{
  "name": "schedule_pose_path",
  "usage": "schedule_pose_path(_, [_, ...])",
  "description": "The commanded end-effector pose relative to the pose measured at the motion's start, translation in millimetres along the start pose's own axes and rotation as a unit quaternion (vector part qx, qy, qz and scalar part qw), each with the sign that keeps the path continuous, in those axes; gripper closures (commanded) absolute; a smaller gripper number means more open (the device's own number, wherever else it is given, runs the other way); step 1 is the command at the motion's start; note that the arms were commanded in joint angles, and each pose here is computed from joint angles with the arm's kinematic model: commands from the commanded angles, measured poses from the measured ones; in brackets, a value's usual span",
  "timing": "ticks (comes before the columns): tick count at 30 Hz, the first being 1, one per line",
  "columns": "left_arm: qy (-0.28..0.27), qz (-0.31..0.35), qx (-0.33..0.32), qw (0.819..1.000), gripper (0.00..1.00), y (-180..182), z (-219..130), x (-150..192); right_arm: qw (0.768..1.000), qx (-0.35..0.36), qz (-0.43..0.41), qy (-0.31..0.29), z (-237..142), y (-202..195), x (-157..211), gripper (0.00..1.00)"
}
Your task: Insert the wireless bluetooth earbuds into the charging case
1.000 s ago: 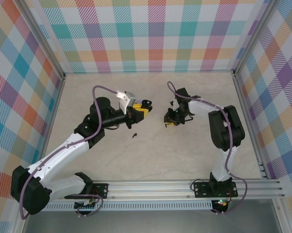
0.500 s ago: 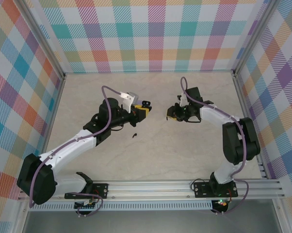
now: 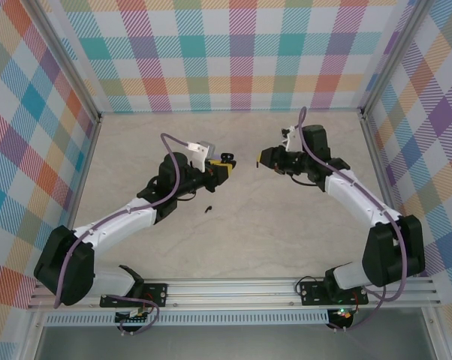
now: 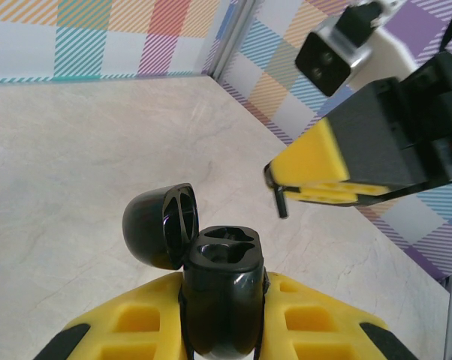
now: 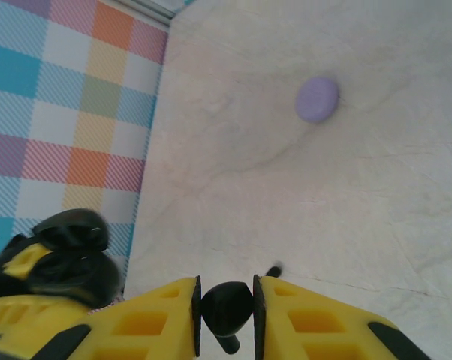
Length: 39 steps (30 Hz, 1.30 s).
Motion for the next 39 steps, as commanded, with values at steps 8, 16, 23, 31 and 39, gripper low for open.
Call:
schedule_pose_path(8, [-0.050,0.007,0.058,0.997,0.91,-10.3,3.3,-7.1,0.989,-0.118,-0.088,-0.011,-33.6,58.3,-1.7,0.73])
schedule_pose_path(16, [-0.070,0.017,0.095,0.993,0.91,-16.5,2.6,-12.5,0.979,-0.157,-0.132,-0.020,-48.2,87.0,2.0,0.72])
schedule_pose_path(23, [-0.100,0.037,0.126,0.986,0.91,-23.0,-1.9,-18.2,0.972,-0.175,-0.156,-0.032,-49.3,105.6,9.5,0.72])
schedule_pose_path(31, [-0.115,0.054,0.147,0.981,0.91,-31.0,-6.7,-24.1,0.964,-0.180,-0.191,-0.032,-44.3,120.1,19.9,0.72])
schedule_pose_path(39, [-0.123,0.062,0.161,0.977,0.91,-37.8,-11.5,-29.0,0.964,-0.166,-0.206,-0.038,-39.1,123.0,24.8,0.73])
Point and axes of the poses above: each hand's point on the last joint's axis, 136 mm out from that joint toward the fingers, its own z axis out along the fingers, its own y axis along the line the jaws close on, x = y × z, the point moved 10 cm from there along -z, back along the fingers, and after that the axes turned 10 degrees about z, right-handed, at the moved point
